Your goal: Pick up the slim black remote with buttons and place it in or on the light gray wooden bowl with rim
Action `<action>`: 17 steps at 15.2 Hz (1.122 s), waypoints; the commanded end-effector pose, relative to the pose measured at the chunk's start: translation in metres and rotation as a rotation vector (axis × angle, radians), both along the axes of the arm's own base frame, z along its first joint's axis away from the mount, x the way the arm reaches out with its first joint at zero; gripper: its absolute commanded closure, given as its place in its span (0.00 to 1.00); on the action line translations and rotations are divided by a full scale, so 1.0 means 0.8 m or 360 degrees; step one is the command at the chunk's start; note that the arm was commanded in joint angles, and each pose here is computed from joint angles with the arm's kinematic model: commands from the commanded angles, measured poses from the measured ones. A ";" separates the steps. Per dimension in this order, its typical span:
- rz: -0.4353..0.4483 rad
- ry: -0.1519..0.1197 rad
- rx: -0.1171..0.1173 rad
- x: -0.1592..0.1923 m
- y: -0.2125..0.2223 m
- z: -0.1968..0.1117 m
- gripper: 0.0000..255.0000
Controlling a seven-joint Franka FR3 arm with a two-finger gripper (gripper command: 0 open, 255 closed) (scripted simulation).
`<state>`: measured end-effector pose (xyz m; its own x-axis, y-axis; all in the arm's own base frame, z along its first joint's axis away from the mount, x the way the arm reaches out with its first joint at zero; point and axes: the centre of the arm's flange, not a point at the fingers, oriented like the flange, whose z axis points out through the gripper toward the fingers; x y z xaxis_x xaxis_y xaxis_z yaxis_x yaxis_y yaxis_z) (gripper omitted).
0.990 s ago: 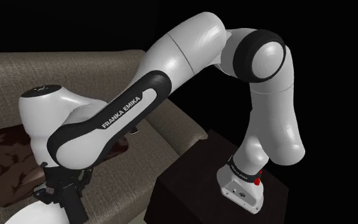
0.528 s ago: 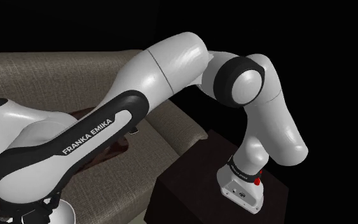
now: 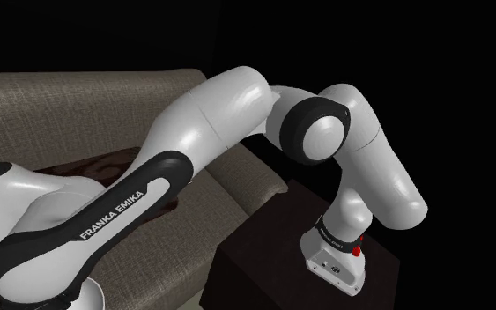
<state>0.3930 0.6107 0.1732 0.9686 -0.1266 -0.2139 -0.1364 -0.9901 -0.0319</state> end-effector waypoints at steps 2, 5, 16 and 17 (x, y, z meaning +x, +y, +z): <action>0.0000 0.0000 0.0001 -0.001 0.000 -0.018 1.00; 0.0000 0.0000 0.0001 -0.001 0.000 -0.018 1.00; 0.0000 0.0000 0.0001 0.003 -0.001 -0.002 0.00; 0.0000 0.0000 0.0001 0.006 -0.002 0.014 0.00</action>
